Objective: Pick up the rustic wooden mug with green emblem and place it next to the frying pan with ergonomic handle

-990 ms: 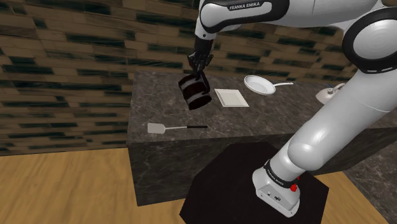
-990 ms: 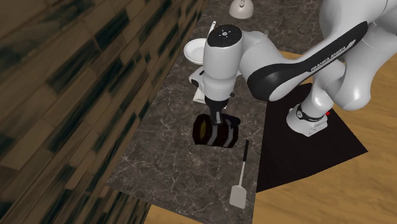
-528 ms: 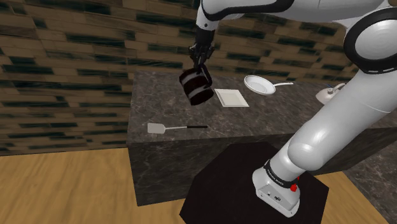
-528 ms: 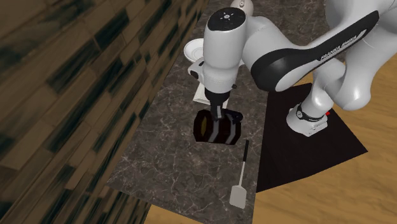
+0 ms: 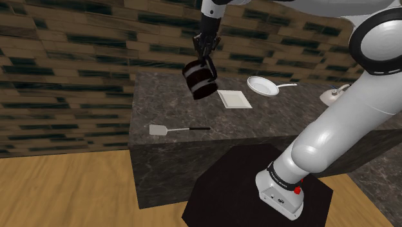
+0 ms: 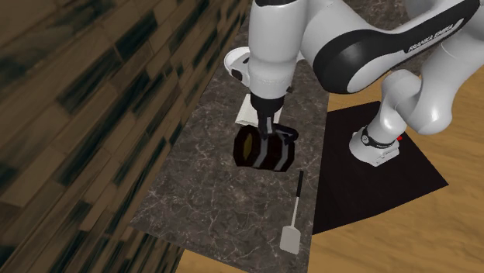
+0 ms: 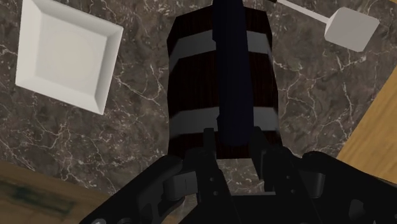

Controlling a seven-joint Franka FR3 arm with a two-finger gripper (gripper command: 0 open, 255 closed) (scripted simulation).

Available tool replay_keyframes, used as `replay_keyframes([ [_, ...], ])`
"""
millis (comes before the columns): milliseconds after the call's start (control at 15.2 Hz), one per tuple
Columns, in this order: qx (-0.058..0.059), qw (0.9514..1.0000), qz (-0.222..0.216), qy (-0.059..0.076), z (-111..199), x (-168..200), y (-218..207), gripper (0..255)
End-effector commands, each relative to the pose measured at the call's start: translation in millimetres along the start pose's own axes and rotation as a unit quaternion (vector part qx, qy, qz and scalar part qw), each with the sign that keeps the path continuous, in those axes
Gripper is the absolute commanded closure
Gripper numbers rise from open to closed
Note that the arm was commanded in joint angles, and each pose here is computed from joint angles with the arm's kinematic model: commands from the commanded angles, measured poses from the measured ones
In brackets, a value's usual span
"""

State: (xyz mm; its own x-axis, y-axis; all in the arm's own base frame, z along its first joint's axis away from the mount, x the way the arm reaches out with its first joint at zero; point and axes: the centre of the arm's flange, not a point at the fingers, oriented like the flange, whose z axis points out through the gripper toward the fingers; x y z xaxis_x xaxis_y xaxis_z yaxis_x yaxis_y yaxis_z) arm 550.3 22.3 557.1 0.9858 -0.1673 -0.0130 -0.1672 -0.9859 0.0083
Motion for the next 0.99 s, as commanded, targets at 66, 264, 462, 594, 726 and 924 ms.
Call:
replay_keyframes([
  [66,0.000,1.0000,0.000,0.001,-16,0,0,255],
  [264,0.000,1.0000,0.000,0.001,-32,0,0,255],
  [462,0.000,1.0000,0.000,0.001,-46,-1,1,255],
  [594,0.000,1.0000,0.000,0.001,-46,-13,24,255],
  [726,0.000,1.0000,0.000,0.001,-46,-25,47,255],
  [924,0.000,1.0000,0.000,0.001,-45,-44,82,255],
])
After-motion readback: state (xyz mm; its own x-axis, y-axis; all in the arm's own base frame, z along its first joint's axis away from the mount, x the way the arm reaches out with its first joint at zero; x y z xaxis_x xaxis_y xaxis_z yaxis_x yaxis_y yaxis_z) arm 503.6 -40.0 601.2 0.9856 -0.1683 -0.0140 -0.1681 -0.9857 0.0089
